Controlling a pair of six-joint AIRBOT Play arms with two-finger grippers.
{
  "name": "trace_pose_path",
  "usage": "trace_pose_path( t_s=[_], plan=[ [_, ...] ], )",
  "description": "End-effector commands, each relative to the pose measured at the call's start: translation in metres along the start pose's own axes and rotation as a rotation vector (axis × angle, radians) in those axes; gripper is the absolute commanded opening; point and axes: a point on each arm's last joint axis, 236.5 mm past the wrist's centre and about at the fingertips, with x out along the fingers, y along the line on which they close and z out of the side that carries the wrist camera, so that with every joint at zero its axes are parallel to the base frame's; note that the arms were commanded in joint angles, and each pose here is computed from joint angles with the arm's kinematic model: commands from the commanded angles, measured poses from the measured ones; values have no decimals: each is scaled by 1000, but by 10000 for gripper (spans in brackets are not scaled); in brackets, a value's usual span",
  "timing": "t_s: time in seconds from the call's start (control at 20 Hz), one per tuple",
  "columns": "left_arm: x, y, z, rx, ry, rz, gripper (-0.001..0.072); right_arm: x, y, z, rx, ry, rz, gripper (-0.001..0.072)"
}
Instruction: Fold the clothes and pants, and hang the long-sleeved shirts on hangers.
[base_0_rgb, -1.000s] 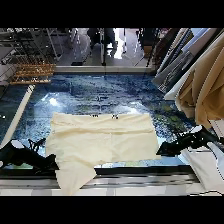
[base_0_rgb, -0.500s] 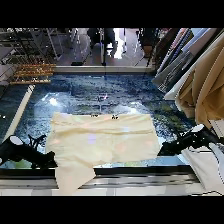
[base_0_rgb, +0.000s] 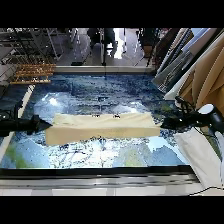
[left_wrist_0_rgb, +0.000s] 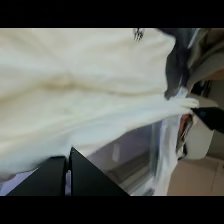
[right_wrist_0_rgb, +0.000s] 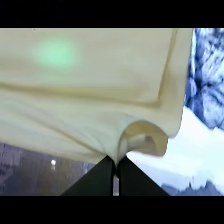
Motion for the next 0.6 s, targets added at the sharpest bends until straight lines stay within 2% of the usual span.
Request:
trace_pose_path(
  t_s=[0.0,0.15,0.2,0.25,0.3,0.35,0.45,0.55],
  plan=[
    [21,7,70,-115,-169,-91,4,44,-9,64,53,-118,-48,19],
    [62,36,76,-214,-136,-115,6,98,-14,84,49,-81,-40,27],
    [75,44,70,-234,-107,-113,22,108,-16,90,40,-85,-45,144],
    [82,48,63,-250,-76,-120,108,111,-19,93,33,-84,-52,408],
    [85,48,56,-257,-42,-135,284,109,-25,94,30,-86,-66,571],
    [82,44,49,-246,-12,-158,416,103,-34,90,32,-70,-83,570],
    [68,28,35,-168,50,-221,388,94,-53,69,92,4,-68,570],
    [55,11,24,-58,85,-258,196,89,-63,44,145,89,-20,588]
  ],
)
